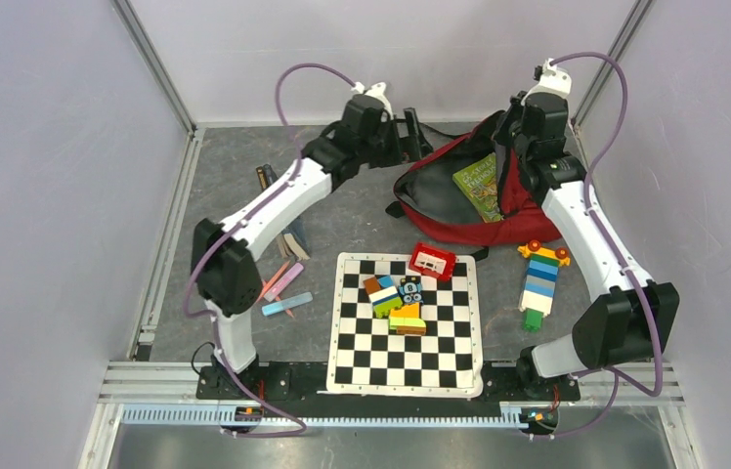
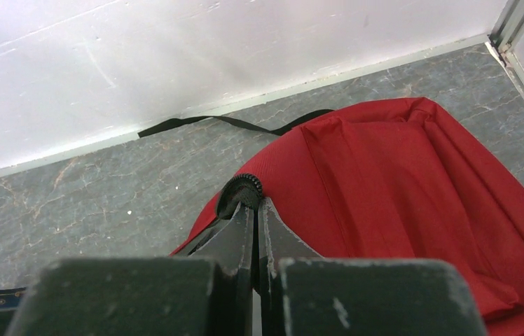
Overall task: Pack the student bag
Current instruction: Place the book in the student bag, then pick up the book from the center of the board.
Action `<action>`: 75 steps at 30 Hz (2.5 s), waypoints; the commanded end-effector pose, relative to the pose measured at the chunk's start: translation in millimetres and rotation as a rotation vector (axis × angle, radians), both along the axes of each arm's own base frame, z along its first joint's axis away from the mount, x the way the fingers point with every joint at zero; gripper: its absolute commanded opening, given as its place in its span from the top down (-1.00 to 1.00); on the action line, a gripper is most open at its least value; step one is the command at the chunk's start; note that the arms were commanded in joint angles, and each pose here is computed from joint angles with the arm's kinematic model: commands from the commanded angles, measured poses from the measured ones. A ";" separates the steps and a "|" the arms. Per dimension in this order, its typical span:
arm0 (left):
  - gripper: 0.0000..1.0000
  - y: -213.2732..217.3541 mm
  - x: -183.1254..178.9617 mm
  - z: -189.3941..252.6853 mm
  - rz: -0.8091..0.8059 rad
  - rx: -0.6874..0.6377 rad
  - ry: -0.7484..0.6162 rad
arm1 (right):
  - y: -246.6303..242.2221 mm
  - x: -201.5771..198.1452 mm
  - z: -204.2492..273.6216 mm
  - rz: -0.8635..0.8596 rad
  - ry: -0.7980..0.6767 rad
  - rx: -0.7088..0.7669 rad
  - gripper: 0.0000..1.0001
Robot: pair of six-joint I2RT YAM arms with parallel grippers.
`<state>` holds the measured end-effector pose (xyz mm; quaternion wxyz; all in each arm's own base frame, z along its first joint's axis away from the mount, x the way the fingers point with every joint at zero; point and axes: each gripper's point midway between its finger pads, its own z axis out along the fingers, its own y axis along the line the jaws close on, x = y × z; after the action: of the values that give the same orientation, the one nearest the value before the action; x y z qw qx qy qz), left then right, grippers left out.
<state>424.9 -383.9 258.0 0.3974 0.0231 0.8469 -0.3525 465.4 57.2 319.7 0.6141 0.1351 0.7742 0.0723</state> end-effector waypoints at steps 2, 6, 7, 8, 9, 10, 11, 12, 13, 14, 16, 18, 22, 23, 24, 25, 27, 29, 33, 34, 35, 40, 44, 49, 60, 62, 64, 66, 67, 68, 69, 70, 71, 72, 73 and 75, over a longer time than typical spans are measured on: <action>-0.99 89.5 -13.0 -18.2 0.074 0.198 0.086 | -2.8 -4.9 35.3 -0.011 -0.119 0.002 1.00; -0.99 149.0 -17.0 -10.3 0.171 0.282 0.111 | -2.3 -6.3 29.7 -0.006 -0.107 0.000 1.00; -0.99 164.2 -18.0 -8.2 0.201 0.316 0.114 | -2.2 -6.2 27.2 -0.005 -0.102 -0.002 1.00; -0.99 177.4 -20.5 -7.0 0.225 0.348 0.124 | -1.9 -6.6 26.5 -0.003 -0.100 -0.002 1.00; -0.99 189.8 -21.7 -5.4 0.250 0.373 0.132 | -1.7 -6.7 24.9 -0.002 -0.097 -0.003 1.00; -0.99 202.3 -23.3 -3.9 0.275 0.397 0.142 | -1.1 -6.5 23.4 0.000 -0.094 0.000 1.00; -0.99 212.4 -25.6 -4.4 0.296 0.423 0.154 | -0.4 -6.4 22.1 0.003 -0.091 0.000 1.00; -0.99 221.8 -26.7 -3.4 0.315 0.439 0.160 | -0.2 -6.0 21.1 0.004 -0.090 0.002 1.00; -0.99 230.2 -29.3 -4.7 0.332 0.459 0.173 | 0.3 -5.4 19.8 0.006 -0.087 0.004 1.00; -0.99 238.3 -30.8 -4.6 0.350 0.469 0.183 | 1.0 -5.1 18.5 0.010 -0.083 0.005 1.00; -0.99 250.5 -33.8 -7.3 0.377 0.484 0.200 | 2.1 -4.7 17.2 0.013 -0.079 0.007 1.00; -0.99 260.2 -34.4 -11.5 0.397 0.490 0.218 | 1.7 -4.5 16.0 0.011 -0.076 0.006 1.00; -0.99 282.1 -35.3 -16.1 0.452 0.535 0.242 | 1.9 -3.9 15.5 0.012 -0.074 0.004 1.00; -0.99 286.9 -35.7 -17.1 0.464 0.545 0.244 | 1.9 -3.6 14.9 0.012 -0.072 0.004 1.00; -0.99 291.6 -35.6 -18.5 0.474 0.550 0.248 | 1.7 -3.2 13.9 0.011 -0.070 0.004 1.00; -0.99 294.9 -35.6 -21.1 0.479 0.552 0.256 | 2.4 -3.0 14.0 0.014 -0.070 0.004 1.00; -0.99 300.3 -36.0 -27.7 0.481 0.557 0.277 | 3.0 -2.2 13.1 0.016 -0.068 0.006 1.00; -0.99 302.8 -37.1 -34.0 0.480 0.556 0.297 | 3.5 -1.4 13.0 0.017 -0.068 0.006 1.00; -0.99 304.3 -38.0 -43.9 0.477 0.556 0.311 | 3.2 -0.4 12.9 0.015 -0.067 0.005 1.00; -0.99 303.5 -38.5 -46.4 0.474 0.553 0.314 | 3.3 -0.4 13.5 0.016 -0.069 0.005 1.00; -0.99 303.0 -38.3 -48.9 0.473 0.549 0.317 | 3.5 -0.2 13.2 0.016 -0.067 0.006 1.00; -0.90 297.4 -38.7 -60.1 0.457 0.526 0.335 | 3.6 1.1 12.5 0.016 -0.064 0.006 1.00; -0.80 296.1 -38.7 -62.8 0.454 0.521 0.339 | 3.9 1.7 13.3 0.017 -0.063 0.004 1.00; -0.73 296.1 -39.0 -67.5 0.449 0.526 0.344 | 3.9 2.1 11.7 0.016 -0.058 0.005 1.00; -0.70 296.0 -41.9 -80.4 0.447 0.531 0.368 | 4.7 2.9 10.9 0.021 -0.054 0.005 1.00; -0.69 293.3 -42.6 -82.4 0.439 0.520 0.371 | 5.1 2.7 11.9 0.021 -0.057 0.006 1.00; -0.66 291.3 -42.4 -83.4 0.437 0.508 0.370 | 5.2 2.8 12.8 0.022 -0.059 0.006 1.00; -0.63 289.7 -41.7 -83.6 0.433 0.500 0.368 | 4.8 2.8 12.4 0.021 -0.058 0.005 1.00; -0.62 289.0 -41.2 -83.2 0.432 0.496 0.364 | 4.9 2.8 13.1 0.021 -0.059 0.005 1.00; -0.61 287.2 -40.2 -83.0 0.425 0.488 0.360 | 4.9 2.9 12.8 0.021 -0.058 0.005 1.00; -0.60 286.0 -39.5 -82.8 0.420 0.482 0.355 | 4.7 2.8 12.9 0.020 -0.059 0.005 1.00; -0.60 286.0 -39.5 -82.9 0.421 0.482 0.354 | 4.6 3.0 12.4 0.021 -0.057 0.005 1.00; -0.58 285.8 -39.2 -83.2 0.420 0.482 0.354 | 5.1 2.9 12.0 0.022 -0.056 0.006 1.00; -0.58 286.0 -39.2 -83.9 0.420 0.484 0.355 | 5.1 2.7 12.7 0.022 -0.058 0.006 1.00; -0.57 286.0 -39.3 -84.3 0.420 0.484 0.356 | 5.1 2.7 12.3 0.022 -0.057 0.006 1.00; -0.56 285.8 -39.7 -85.3 0.417 0.484 0.357 | 5.2 2.9 12.0 0.022 -0.057 0.006 1.00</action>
<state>379.1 -94.5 156.3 0.2586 -0.1247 0.9573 -0.0329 462.5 58.5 304.0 0.6056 0.1285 0.7821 0.0717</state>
